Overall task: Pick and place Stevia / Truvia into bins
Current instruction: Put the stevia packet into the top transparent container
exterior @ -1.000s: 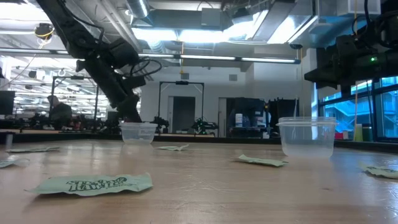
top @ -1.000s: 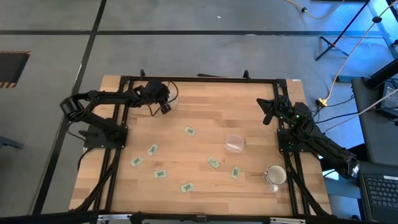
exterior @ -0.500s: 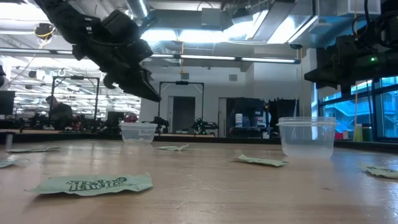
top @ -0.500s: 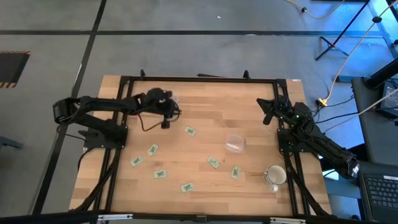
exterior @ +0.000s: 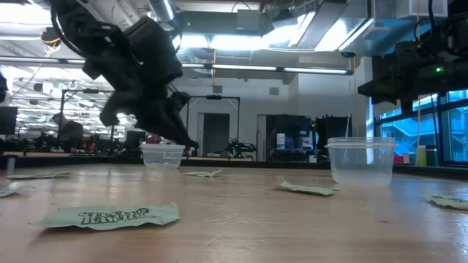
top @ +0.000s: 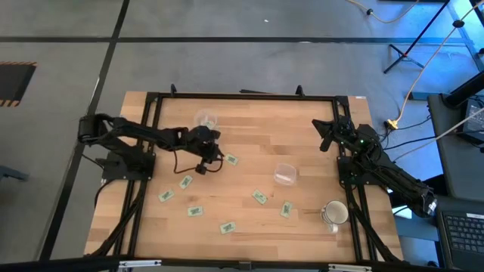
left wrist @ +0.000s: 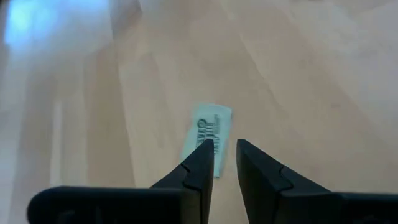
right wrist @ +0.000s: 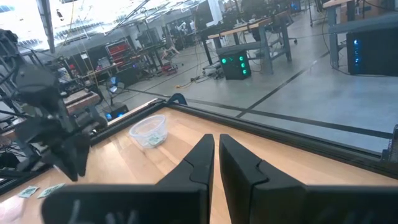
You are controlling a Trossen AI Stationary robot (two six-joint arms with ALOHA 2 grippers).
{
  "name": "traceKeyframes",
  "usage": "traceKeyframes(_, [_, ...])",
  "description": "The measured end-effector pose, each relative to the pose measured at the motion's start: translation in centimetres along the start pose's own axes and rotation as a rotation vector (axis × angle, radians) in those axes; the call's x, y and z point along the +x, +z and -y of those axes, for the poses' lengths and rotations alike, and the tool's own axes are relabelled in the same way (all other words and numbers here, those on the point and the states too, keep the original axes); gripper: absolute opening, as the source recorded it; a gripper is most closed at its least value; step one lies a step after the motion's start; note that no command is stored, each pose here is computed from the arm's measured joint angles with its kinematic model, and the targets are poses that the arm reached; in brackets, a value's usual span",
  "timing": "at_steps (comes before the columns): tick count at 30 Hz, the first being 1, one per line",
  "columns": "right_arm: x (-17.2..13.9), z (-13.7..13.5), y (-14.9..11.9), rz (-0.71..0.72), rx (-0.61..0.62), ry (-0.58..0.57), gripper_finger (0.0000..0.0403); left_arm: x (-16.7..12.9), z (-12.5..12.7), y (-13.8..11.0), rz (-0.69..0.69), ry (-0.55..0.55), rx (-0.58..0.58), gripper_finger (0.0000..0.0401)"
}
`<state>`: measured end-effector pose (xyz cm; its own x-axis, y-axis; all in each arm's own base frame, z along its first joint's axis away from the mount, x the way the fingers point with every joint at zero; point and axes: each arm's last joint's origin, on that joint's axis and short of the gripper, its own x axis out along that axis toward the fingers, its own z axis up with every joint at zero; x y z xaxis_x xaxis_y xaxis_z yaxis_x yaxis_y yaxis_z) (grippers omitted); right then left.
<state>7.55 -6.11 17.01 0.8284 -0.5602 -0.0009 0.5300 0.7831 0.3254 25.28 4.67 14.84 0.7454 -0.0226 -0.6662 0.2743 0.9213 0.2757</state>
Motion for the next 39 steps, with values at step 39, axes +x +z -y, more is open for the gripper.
traceKeyframes(39, [0.0,0.0,0.0,0.000,0.000,0.000,0.0030,5.4,-1.2,-1.2,-0.101,0.010,-0.178,0.0084])
